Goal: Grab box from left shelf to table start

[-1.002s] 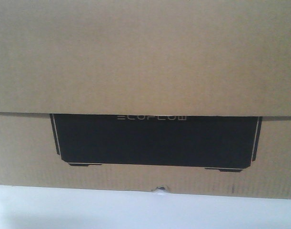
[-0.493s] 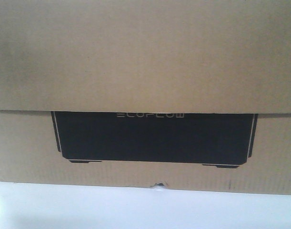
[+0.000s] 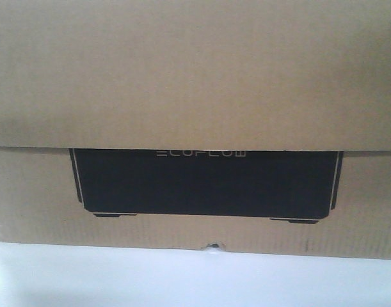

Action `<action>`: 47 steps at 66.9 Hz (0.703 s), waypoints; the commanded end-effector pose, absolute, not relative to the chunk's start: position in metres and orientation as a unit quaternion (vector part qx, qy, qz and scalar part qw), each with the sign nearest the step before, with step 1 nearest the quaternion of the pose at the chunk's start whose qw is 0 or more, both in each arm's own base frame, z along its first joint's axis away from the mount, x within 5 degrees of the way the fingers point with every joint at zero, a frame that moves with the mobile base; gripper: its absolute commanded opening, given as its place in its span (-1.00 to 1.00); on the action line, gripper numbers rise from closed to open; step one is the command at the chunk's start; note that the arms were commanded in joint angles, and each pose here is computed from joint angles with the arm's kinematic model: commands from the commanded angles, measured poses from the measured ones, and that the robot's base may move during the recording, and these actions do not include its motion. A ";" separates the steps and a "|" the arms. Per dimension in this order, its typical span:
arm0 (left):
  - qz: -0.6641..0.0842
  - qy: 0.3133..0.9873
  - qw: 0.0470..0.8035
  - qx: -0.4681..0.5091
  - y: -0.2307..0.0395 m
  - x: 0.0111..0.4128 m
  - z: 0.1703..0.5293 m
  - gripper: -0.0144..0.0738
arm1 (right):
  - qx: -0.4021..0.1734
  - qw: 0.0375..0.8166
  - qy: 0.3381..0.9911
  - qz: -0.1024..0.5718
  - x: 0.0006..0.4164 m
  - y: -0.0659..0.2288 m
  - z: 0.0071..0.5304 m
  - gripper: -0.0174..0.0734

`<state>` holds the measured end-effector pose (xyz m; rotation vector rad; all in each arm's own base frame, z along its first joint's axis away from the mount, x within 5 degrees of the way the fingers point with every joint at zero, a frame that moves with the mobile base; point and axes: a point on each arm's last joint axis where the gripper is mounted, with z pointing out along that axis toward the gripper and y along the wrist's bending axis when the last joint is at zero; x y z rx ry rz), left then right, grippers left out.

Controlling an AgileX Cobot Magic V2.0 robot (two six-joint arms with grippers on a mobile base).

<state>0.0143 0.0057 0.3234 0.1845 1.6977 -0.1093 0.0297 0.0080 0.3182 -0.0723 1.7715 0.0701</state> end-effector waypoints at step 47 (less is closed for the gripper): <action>-0.058 0.707 0.700 0.080 0.006 0.011 0.336 -0.90 | -0.022 0.745 0.666 0.017 0.013 0.005 0.331 -0.49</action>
